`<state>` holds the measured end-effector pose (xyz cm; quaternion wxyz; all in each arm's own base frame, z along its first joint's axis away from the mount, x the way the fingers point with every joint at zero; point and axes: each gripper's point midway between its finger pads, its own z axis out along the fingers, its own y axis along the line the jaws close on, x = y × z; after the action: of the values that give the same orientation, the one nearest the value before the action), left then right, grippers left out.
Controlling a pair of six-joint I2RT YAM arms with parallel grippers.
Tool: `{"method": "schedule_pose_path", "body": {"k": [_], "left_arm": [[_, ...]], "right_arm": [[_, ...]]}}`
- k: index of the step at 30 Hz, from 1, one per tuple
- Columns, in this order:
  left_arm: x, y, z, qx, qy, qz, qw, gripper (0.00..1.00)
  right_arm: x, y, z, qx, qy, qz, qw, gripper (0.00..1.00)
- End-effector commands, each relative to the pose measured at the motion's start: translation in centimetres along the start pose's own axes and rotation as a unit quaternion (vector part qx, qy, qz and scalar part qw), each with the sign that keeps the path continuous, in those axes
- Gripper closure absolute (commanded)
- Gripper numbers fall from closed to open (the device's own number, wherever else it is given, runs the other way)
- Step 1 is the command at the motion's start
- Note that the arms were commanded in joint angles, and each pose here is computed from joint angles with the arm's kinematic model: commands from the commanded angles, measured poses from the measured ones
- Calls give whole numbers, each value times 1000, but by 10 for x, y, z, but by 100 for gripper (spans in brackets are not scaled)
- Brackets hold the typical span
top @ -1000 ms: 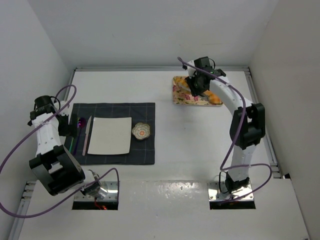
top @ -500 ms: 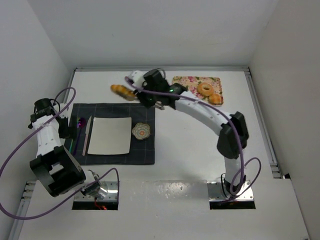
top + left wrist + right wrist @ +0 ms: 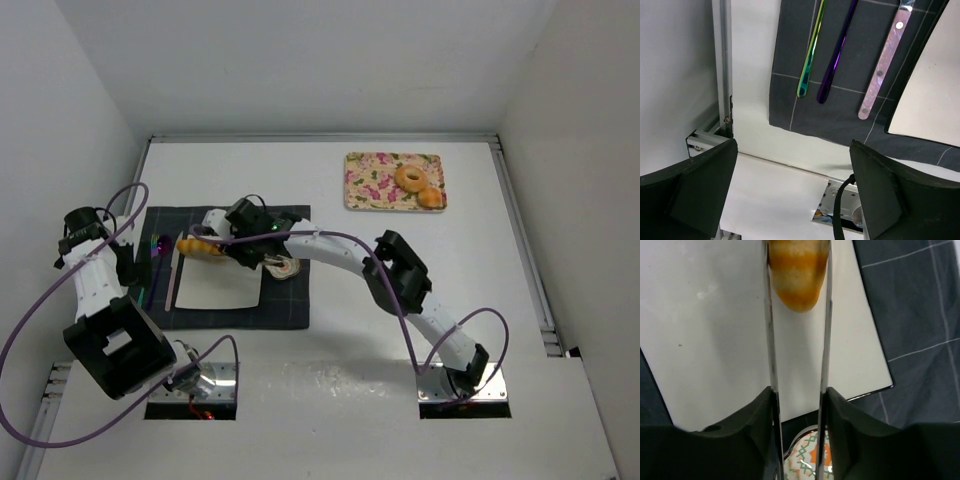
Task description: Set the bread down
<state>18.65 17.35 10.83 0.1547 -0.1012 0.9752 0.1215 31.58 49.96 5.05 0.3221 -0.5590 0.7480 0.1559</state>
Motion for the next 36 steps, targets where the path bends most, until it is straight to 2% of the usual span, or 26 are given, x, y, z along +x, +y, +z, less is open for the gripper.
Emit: {"method": "schedule_pose_path", "body": {"k": [1,5,8,16,20,23,26,27,29,30,32,33,34,36], "left_arm": [[-2,4,-2,0,-14,-3,1000,0],[-5,4,-2,4,-17,-3,1000,0],[-6,2,-2,8,-19,-3,1000,0],[-7,1,-2,12,-21,2,1000,0],[-7,1,-2,12,-21,2,1000,0],[-10,1,-4,14,-27,2,1000,0],[-9,4,-4,13,-26,3,1000,0],[-9,4,-4,13,-26,3,1000,0],[-13,4,-6,15,-33,3,999,0],[-14,2,-6,20,-35,3,999,0],[-16,3,-5,20,-35,3,999,0],[-16,3,-5,20,-35,3,999,0],[-14,0,-3,28,-29,3,999,0],[-17,2,-6,26,-34,3,999,0]], "right_arm": [[-42,-11,-22,25,-56,-12,998,56],[-50,-1,-35,17,-67,-31,997,41],[-59,2,-49,17,-81,-32,996,38],[-85,-15,-97,60,-131,-26,989,43],[-99,-32,-143,97,-165,-22,981,43],[-90,-49,-178,124,-173,-1,977,43],[-51,-86,-205,179,-147,43,972,43],[-33,-118,-234,221,-147,81,961,43],[11,-140,-244,267,-96,112,952,43],[43,-167,-261,299,-72,146,940,43],[76,-184,-282,336,-40,179,924,43],[110,-204,-298,362,-8,209,909,43],[138,-214,-310,383,12,253,888,43],[175,-223,-324,399,51,286,870,43]]}}
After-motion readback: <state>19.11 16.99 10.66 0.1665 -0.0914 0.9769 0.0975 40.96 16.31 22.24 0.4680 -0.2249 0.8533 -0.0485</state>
